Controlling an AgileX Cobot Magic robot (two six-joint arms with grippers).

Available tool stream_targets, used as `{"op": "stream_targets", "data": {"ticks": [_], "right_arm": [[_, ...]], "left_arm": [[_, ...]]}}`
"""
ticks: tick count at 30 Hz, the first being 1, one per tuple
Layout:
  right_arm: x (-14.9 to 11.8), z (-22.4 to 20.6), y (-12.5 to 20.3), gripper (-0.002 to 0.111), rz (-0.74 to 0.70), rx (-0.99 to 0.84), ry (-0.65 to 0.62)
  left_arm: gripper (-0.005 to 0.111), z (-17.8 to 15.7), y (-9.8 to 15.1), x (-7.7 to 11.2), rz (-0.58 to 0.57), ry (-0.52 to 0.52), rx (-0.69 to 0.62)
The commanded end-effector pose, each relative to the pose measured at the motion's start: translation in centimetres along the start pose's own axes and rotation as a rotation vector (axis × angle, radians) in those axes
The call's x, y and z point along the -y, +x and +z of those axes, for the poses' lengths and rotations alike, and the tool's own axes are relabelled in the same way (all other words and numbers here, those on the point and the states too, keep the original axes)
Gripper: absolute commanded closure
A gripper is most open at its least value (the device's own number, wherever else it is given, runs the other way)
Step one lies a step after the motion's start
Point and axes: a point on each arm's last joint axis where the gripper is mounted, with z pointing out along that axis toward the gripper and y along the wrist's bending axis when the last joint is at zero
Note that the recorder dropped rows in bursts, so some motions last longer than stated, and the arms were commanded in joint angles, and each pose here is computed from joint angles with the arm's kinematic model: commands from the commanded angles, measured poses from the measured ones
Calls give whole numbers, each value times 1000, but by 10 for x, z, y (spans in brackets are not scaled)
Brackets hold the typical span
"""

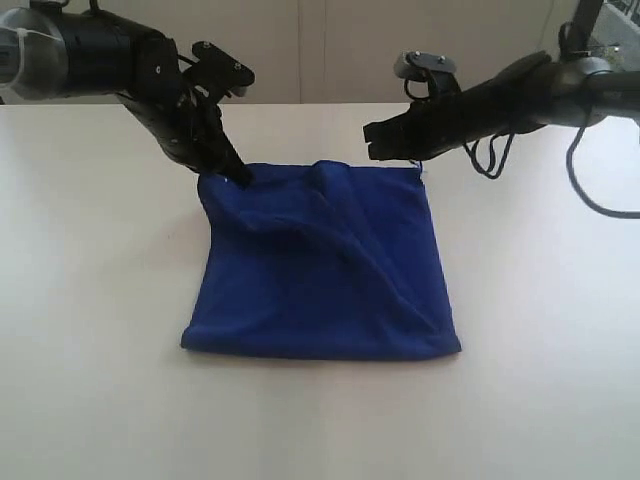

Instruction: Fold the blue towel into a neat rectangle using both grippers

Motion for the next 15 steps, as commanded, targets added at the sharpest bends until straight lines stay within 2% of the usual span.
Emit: {"op": "stream_targets", "data": {"ticks": [1,11,15], "right_arm": [[4,16,-4,83,-4,24,-21],[-15,40,-9,80,-81,26,-81],[-13,47,-4,72,-79,14,-83]], "left_arm": [[107,15,6,3,-18,15,-26],[107,19,8,4,-13,19,-38],[107,19,8,4,-13,19,-38]]}}
